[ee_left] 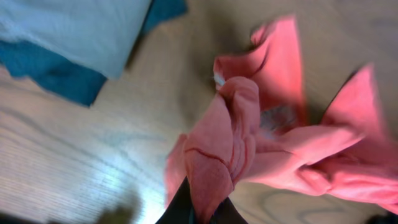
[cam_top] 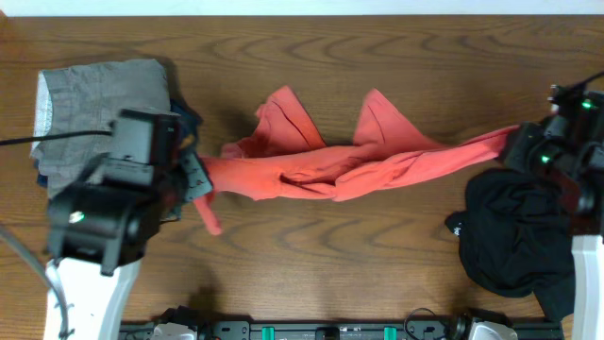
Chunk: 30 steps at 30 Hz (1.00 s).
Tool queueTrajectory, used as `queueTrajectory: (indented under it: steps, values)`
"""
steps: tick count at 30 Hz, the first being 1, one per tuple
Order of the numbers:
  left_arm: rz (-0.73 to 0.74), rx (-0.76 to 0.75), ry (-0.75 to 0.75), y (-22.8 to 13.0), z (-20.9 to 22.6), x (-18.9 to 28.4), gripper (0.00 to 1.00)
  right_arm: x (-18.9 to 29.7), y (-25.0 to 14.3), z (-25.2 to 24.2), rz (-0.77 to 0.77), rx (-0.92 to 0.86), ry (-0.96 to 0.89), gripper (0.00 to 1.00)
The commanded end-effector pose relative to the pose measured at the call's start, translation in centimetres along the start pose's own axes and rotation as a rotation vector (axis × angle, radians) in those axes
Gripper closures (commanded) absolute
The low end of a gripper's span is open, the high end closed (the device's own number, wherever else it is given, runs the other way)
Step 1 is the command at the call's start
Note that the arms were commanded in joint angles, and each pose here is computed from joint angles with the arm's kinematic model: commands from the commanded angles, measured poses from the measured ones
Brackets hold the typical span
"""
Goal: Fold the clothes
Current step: 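Lift and stretch the red shirt between both grippers, shaking it out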
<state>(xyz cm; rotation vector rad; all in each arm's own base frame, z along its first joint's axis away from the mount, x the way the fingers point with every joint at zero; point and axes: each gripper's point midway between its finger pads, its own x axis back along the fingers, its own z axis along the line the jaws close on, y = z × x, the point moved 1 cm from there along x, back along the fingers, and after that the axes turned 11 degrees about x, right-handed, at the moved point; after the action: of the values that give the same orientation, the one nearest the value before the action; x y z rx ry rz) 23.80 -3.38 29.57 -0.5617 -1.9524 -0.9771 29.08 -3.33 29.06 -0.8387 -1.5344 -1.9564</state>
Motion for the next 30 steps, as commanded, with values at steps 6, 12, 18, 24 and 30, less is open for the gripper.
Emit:
queueTrajectory:
  steps: [6,12,18,24,30]
  values:
    - [-0.203,0.028,-0.138,4.7,-0.8,7.9,0.94,4.9,3.3,-1.9,-0.130,-0.017,-0.080,0.99]
    - [-0.186,0.053,-0.133,5.2,-1.4,6.8,0.94,2.1,1.0,-1.4,0.007,-0.017,-0.046,0.99]
    - [-0.221,0.043,-0.236,9.3,-6.1,3.6,0.94,-3.1,4.0,1.4,-0.012,0.021,0.126,0.99]
    - [-0.323,-0.041,-0.556,14.5,-14.7,2.5,0.94,-5.0,10.6,3.8,-0.239,0.025,0.274,0.99]
    - [-0.424,-0.059,-0.670,16.7,-16.4,4.6,0.94,-3.3,12.9,3.5,-0.341,0.027,0.272,0.99]
